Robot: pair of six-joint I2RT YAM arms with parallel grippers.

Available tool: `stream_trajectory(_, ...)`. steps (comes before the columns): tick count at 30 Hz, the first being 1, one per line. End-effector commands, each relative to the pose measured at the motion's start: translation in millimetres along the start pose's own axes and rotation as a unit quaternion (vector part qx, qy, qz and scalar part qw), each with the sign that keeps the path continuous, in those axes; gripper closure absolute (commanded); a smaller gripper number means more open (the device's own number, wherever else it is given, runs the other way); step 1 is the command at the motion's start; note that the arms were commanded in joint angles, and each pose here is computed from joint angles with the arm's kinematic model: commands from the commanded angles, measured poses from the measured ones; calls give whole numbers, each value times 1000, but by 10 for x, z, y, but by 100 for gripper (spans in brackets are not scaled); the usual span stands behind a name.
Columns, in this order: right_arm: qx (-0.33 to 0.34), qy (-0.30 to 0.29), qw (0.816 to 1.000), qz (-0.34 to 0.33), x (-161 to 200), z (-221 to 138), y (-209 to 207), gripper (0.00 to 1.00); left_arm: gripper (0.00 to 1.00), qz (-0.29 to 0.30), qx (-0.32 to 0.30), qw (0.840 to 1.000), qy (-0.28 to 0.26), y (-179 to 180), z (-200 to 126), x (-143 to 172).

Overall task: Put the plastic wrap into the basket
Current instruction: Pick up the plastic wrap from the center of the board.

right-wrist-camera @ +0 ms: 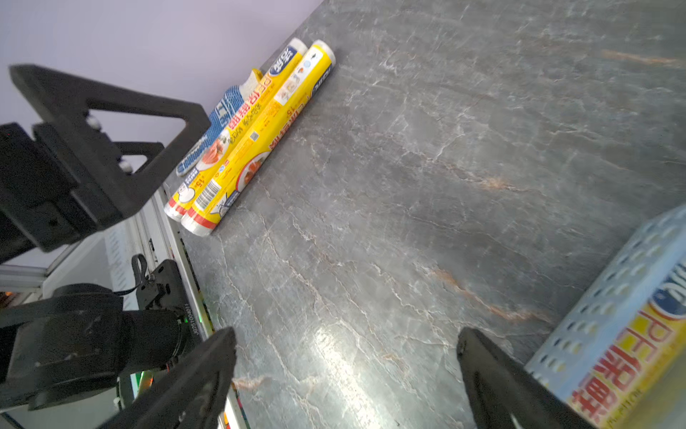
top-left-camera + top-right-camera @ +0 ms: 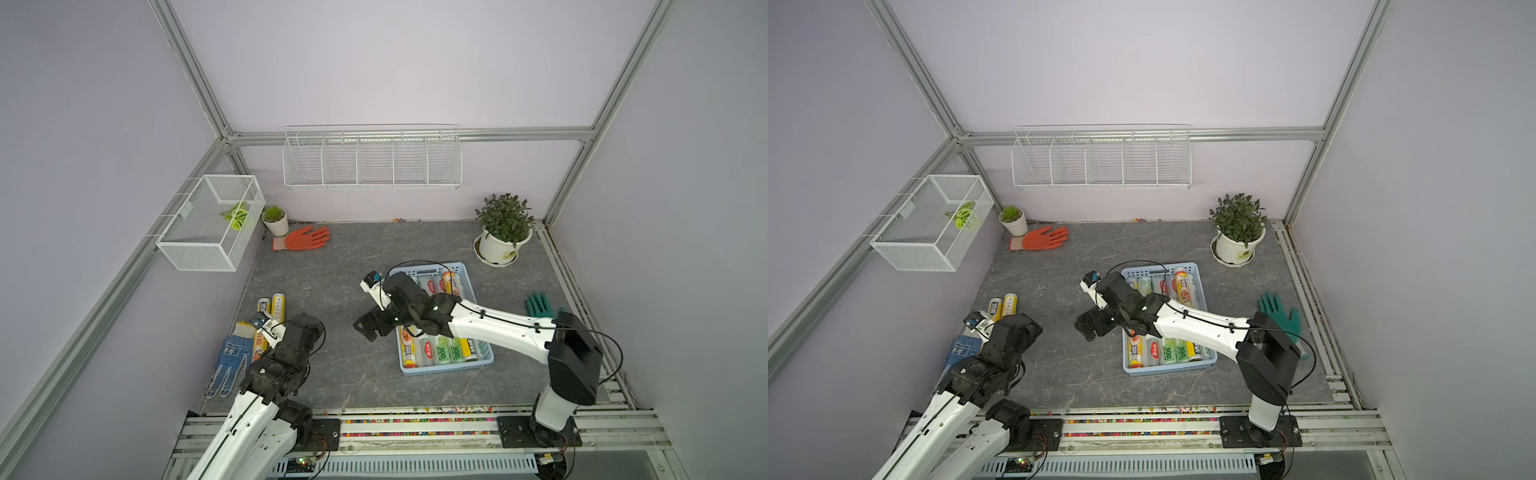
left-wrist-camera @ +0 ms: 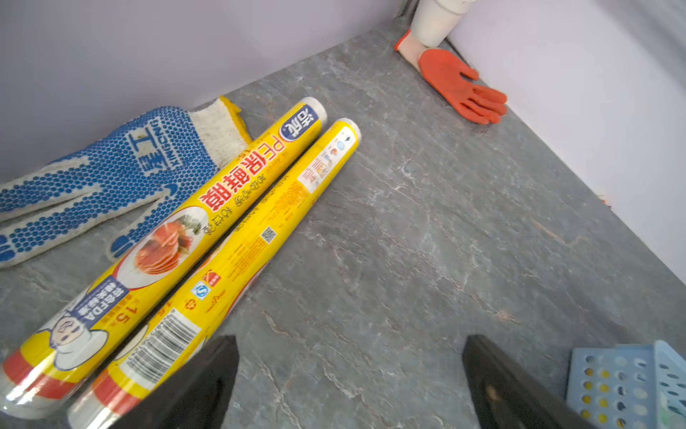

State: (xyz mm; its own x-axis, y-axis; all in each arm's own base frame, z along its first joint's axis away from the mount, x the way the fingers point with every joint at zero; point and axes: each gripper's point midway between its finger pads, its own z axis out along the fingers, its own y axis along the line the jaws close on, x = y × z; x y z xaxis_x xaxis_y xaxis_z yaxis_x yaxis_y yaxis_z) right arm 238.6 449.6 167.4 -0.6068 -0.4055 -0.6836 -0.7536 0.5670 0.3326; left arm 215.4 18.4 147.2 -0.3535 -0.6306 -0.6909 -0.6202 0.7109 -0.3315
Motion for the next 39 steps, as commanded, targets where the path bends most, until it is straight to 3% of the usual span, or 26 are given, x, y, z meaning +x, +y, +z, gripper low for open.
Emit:
stream_trajectory(1, -9, 31, 999, -7, 99, 139, 124, 2, 0, 1, -11, 999, 50, 27, 170, 77)
stream_trajectory(6, -23, 32, 999, 15, 81, 341, 191, 2, 0, -33, -54, 993, 95, 168, 553, -9)
stream_trajectory(10, -32, 34, 999, 25, 48, 447, 235, 2, 0, -70, -85, 989, 94, 309, 807, -185)
stream_trajectory(16, -36, 47, 997, 39, 84, 486, 250, 2, 0, -33, -158, 982, 98, 398, 1037, -322)
stream_trajectory(29, -16, 57, 997, 48, 180, 460, 167, 2, 0, -11, -144, 971, 189, 296, 1294, -3)
stream_trajectory(39, -3, 56, 997, 49, 204, 457, 106, 2, 10, -16, -89, 960, 264, 115, 1320, 321)
